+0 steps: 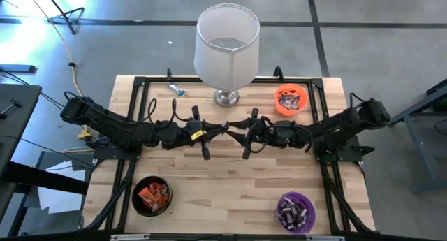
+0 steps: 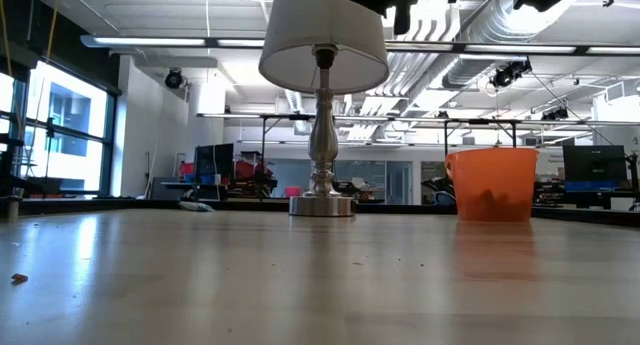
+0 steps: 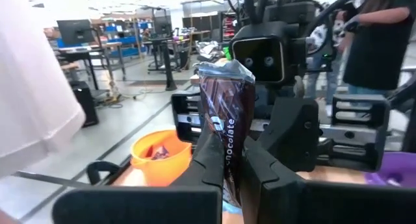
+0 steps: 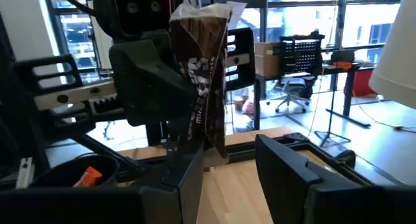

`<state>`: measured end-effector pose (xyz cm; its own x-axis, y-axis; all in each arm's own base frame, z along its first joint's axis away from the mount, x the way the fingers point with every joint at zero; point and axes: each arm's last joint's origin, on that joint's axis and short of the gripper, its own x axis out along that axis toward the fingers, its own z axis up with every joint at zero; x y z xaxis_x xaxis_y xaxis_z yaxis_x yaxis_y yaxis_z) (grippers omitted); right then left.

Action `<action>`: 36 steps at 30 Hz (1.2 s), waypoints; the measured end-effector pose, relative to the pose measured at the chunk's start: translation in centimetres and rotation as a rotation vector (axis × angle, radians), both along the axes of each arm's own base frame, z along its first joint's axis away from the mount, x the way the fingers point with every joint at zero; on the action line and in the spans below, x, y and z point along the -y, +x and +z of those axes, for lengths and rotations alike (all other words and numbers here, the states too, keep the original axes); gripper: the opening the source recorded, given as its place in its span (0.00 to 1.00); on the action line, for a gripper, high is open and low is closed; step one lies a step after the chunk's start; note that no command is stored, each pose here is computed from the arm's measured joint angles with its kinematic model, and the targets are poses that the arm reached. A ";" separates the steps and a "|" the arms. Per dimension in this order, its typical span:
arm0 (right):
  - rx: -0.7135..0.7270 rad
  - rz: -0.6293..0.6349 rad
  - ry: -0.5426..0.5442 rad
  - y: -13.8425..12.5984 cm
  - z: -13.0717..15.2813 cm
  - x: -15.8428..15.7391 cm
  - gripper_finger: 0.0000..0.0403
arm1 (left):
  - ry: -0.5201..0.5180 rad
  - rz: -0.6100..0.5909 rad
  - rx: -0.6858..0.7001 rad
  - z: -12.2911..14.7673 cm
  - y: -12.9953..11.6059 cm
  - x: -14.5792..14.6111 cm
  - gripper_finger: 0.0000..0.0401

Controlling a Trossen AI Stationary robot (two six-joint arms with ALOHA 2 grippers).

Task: Sort candy
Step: Put the brown chocolate bar into the violet bucket

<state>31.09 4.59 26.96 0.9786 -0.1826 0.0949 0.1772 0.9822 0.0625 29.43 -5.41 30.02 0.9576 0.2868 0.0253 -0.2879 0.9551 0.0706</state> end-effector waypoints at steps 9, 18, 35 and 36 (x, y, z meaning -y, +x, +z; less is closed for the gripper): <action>0.018 0.086 -0.006 0.0 0.2 -0.3 0.34 | 0.033 0.056 -0.007 0.0 0.0 -0.6 0.00; 0.023 0.075 -0.007 0.1 0.3 0.3 0.34 | -0.006 -0.020 0.021 0.2 0.0 0.0 0.00; 0.016 0.064 -0.015 0.1 0.2 0.4 0.34 | -0.031 -0.134 0.038 -0.3 1.0 0.7 0.00; 0.016 0.065 -0.015 0.1 0.2 0.4 0.34 | -0.028 -0.133 0.033 -0.3 1.3 0.8 0.00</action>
<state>31.21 4.17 27.16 0.9866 -0.1175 0.1134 0.1125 0.9924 0.0499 30.70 -6.22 29.68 0.9861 0.1580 0.0508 -0.1599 0.9865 0.0356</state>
